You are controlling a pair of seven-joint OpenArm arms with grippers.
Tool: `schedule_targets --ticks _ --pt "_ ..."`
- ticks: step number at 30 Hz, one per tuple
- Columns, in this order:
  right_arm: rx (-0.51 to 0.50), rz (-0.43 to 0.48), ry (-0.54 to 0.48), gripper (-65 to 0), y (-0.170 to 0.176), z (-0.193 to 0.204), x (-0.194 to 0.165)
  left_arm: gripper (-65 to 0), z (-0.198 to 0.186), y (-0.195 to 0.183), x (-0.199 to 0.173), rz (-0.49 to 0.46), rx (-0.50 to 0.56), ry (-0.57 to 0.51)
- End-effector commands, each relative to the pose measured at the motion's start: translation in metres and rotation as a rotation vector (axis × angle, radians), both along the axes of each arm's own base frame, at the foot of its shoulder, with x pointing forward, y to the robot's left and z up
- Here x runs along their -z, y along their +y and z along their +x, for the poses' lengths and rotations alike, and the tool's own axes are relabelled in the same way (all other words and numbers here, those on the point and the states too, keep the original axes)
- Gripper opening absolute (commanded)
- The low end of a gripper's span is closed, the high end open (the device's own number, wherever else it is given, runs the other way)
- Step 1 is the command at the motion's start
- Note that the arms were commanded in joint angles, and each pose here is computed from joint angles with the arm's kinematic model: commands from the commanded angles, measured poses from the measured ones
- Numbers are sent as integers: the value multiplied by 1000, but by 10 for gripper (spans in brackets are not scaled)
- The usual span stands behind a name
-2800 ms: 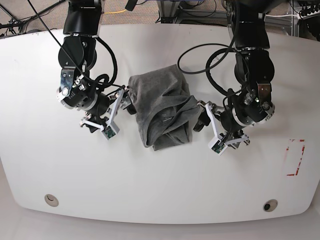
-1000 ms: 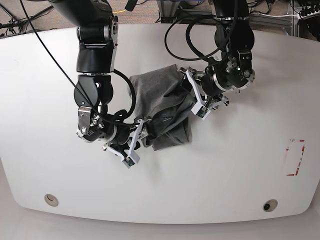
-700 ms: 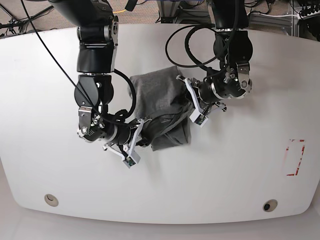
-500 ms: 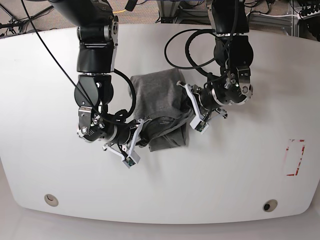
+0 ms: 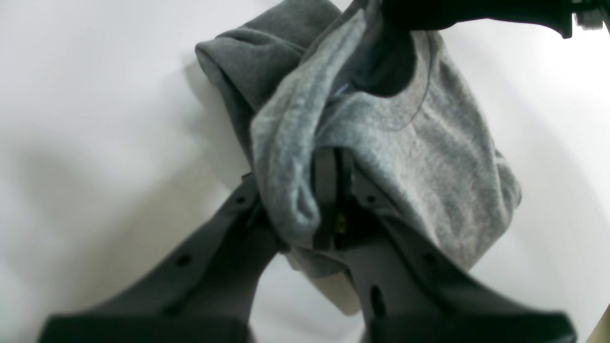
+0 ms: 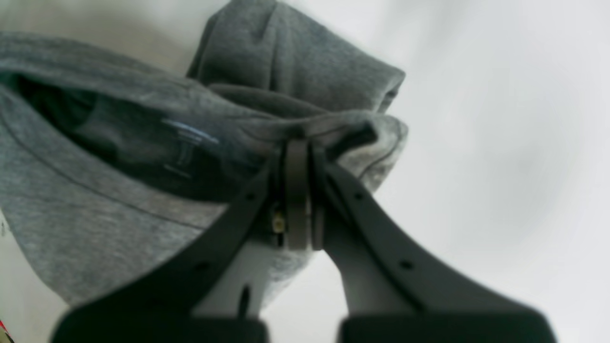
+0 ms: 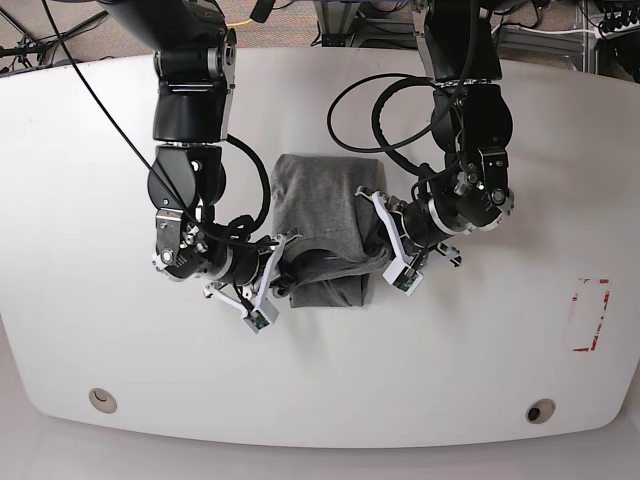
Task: Fold the T-shirt properly
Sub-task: 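Lift and fold the bundle edges with both grippers toward each other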
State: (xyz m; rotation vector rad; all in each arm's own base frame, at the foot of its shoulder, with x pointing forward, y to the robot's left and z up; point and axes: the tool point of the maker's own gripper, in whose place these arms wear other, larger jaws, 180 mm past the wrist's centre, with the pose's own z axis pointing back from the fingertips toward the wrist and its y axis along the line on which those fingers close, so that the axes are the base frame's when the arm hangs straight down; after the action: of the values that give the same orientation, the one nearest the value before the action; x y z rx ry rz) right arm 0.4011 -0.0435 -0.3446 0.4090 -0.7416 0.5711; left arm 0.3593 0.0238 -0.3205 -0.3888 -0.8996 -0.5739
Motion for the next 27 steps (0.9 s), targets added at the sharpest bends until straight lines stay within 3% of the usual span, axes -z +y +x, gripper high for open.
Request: schedule_targets --ticks 1,3,8,11,14,18,27 --pt "4 24 -110 -639 0 17 -36 -614 12 -6 -25 -37 5 -75" --pt "6 19 -127 -579 -1 18 -42 -614 13 -6 -25 -37 5 -76" --pt "91 35 -125 -273 -27 24 -45 -614 22 -6 -36 -36 6 -104" --pt "111 47 -98 -146 -32 24 -37 -614 24 -6 -38 -36 7 -109" --pt "114 80 -70 -116 -28 31 -29 -614 32 -5 -47 -33 7 -132" --pt "116 125 -28 -149 -22 32 -14 -614 34 -6 -44 -35 10 -121" --pt "110 149 -35 -190 -16 48 -25 -614 35 -6 -42 -35 11 -114"
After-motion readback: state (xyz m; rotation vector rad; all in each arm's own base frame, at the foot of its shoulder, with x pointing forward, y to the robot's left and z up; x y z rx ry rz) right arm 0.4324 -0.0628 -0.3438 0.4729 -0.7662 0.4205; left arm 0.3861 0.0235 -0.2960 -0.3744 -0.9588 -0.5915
